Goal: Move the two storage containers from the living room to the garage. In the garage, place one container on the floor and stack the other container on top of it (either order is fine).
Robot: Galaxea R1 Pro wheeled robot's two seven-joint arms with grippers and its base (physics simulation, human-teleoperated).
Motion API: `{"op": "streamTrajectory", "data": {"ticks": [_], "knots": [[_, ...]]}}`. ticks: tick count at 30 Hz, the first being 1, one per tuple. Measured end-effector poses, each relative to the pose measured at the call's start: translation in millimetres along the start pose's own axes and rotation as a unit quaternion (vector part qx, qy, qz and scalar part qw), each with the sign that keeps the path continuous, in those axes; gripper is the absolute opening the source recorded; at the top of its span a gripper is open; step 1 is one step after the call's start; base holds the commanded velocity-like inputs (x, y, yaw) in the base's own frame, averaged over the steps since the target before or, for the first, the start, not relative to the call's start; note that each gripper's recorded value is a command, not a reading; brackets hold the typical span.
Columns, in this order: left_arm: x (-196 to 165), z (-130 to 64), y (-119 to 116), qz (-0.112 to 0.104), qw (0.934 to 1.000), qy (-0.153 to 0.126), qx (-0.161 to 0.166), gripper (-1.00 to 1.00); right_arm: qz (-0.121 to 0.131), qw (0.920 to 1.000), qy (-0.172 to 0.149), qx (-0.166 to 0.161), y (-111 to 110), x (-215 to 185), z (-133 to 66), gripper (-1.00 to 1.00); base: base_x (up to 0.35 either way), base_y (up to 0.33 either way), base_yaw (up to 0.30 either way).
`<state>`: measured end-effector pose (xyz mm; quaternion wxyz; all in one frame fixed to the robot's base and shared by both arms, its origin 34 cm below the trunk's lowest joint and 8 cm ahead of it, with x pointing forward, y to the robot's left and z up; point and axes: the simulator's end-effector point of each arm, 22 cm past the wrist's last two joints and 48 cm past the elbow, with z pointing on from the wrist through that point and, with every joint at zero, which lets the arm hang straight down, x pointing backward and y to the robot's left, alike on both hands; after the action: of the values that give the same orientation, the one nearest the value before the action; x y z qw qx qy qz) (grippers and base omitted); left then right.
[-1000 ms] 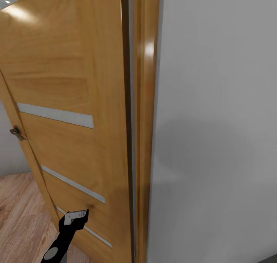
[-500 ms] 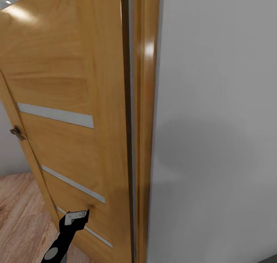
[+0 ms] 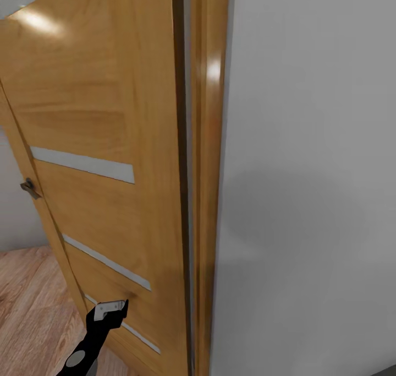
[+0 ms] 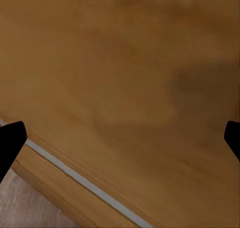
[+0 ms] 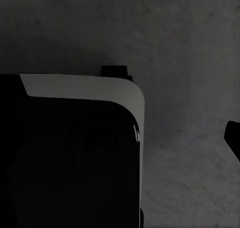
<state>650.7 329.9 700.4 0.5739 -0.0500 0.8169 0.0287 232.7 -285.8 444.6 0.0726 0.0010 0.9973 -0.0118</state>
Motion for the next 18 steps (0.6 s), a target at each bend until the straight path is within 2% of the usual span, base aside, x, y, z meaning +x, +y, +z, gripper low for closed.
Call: {"op": "streamTrajectory", "data": {"ticks": [6,18], "knots": [[1.7,0.2,-0.1,-0.001,1.0000,0.002,0.000,1.00,0.000,1.0000,0.000,0.000,0.0,0.1,0.0,1.00,0.114,0.000,0.000],[2.8,0.2,0.8,-0.001,1.0000,0.003,0.000,1.00,0.000,1.0000,0.000,0.000,0.0,0.0,0.1,1.00,0.011,0.000,0.000]]}}
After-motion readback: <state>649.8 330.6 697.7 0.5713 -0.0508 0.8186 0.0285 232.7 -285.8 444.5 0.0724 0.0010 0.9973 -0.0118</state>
